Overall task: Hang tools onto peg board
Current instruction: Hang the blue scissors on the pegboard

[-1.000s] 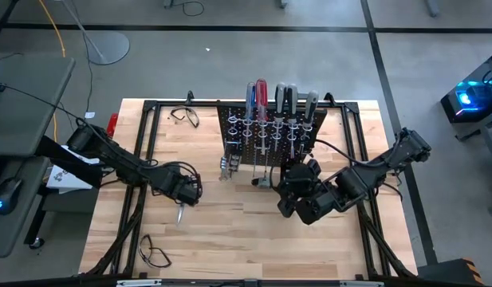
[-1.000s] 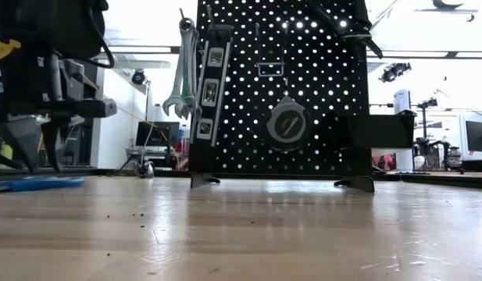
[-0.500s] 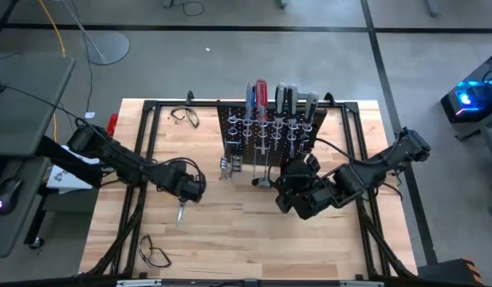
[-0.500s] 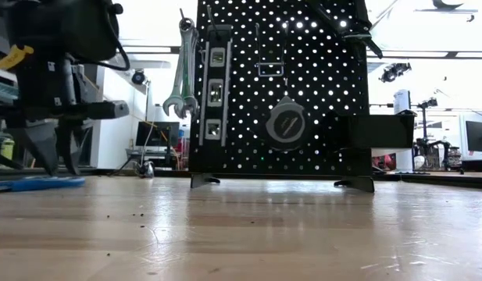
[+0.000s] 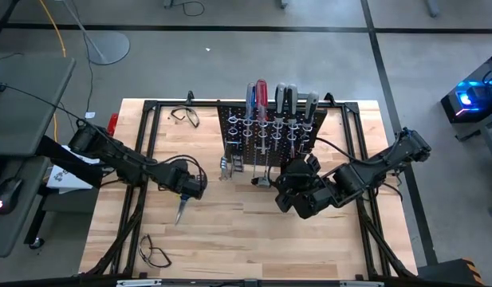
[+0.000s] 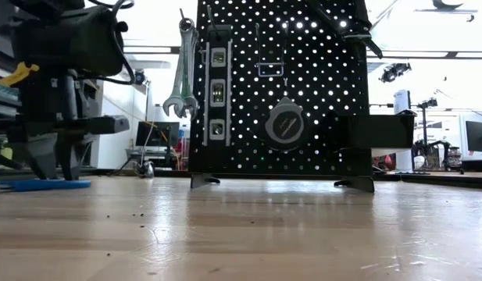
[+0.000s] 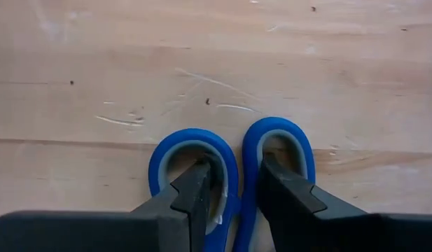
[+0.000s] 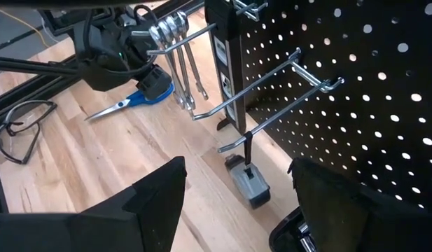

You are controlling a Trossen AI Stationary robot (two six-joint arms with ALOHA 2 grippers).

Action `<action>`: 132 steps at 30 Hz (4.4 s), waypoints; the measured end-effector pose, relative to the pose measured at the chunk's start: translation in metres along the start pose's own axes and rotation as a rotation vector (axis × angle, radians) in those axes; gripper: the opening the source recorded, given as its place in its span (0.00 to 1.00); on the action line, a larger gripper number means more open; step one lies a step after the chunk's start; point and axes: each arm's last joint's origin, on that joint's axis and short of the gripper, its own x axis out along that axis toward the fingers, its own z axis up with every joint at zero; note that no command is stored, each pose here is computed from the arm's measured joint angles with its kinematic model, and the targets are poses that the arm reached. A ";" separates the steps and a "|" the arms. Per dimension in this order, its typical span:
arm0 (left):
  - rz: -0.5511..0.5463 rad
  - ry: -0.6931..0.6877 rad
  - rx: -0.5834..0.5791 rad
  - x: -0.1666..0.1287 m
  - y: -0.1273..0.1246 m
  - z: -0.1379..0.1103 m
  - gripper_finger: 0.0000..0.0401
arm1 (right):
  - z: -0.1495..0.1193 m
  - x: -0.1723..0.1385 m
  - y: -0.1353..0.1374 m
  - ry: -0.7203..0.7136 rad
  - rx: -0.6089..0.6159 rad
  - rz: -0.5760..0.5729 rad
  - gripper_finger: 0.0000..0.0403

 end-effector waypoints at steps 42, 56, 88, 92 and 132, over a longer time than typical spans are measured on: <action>-0.219 0.299 0.809 -0.077 0.032 -0.028 0.00 | 0.001 0.000 0.000 0.001 0.043 0.005 0.62; -0.075 0.379 0.821 -0.078 0.079 -0.074 0.00 | 0.000 0.000 0.000 0.002 0.029 0.000 0.62; -0.078 0.303 0.758 -0.051 0.088 -0.071 0.00 | 0.000 0.001 0.000 0.005 0.059 0.001 0.62; -0.094 0.313 0.760 -0.052 0.088 -0.072 0.00 | 0.001 0.001 0.000 0.005 0.064 0.002 0.62; -0.040 0.220 0.915 -0.030 0.074 -0.082 0.00 | -0.005 -0.001 0.003 0.089 0.066 0.052 0.62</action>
